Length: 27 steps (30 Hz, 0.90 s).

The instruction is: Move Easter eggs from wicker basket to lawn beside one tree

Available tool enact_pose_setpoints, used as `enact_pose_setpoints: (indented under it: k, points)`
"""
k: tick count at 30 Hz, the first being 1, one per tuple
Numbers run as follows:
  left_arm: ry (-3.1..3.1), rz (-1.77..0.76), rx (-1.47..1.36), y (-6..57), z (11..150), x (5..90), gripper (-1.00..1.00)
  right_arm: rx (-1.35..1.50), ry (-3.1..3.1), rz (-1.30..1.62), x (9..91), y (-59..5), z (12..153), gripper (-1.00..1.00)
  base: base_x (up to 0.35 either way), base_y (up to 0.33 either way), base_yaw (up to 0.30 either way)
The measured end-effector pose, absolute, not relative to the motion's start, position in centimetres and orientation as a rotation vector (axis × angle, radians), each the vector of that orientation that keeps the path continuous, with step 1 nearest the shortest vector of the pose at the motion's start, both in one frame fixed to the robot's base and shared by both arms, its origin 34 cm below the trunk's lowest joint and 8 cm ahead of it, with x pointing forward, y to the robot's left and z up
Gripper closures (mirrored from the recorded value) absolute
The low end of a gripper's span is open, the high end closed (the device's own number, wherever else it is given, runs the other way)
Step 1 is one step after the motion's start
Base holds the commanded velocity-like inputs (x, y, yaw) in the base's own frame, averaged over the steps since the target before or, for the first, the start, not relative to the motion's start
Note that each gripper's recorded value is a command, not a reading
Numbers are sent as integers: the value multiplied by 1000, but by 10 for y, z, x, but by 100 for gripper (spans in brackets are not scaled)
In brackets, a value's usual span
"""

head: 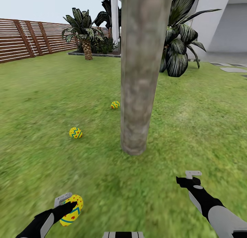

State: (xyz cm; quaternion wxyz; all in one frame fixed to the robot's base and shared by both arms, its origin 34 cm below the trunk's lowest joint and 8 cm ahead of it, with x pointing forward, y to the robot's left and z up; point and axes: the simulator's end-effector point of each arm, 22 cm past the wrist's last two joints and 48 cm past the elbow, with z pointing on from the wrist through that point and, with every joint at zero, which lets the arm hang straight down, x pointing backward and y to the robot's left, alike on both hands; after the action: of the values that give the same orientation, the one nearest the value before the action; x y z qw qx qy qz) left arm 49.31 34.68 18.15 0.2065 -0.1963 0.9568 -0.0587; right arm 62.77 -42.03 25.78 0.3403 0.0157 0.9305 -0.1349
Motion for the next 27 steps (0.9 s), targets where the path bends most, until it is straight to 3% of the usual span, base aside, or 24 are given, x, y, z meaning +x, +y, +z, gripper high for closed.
enact_pose_setpoints:
  k: [3,4,27]
  points:
    - [2664,-161,-548,347,182,493,100,41,2422,-351,628,-421,258,-100,0,0,0]
    - [2664,-160,-547,347,182,493,-100,41,2422,-351,628,-420,258,-100,0,0,0]
    - [2661,-167,-550,343,180,492,-100,39,2423,-342,628,-415,256,-100,0,0,0]
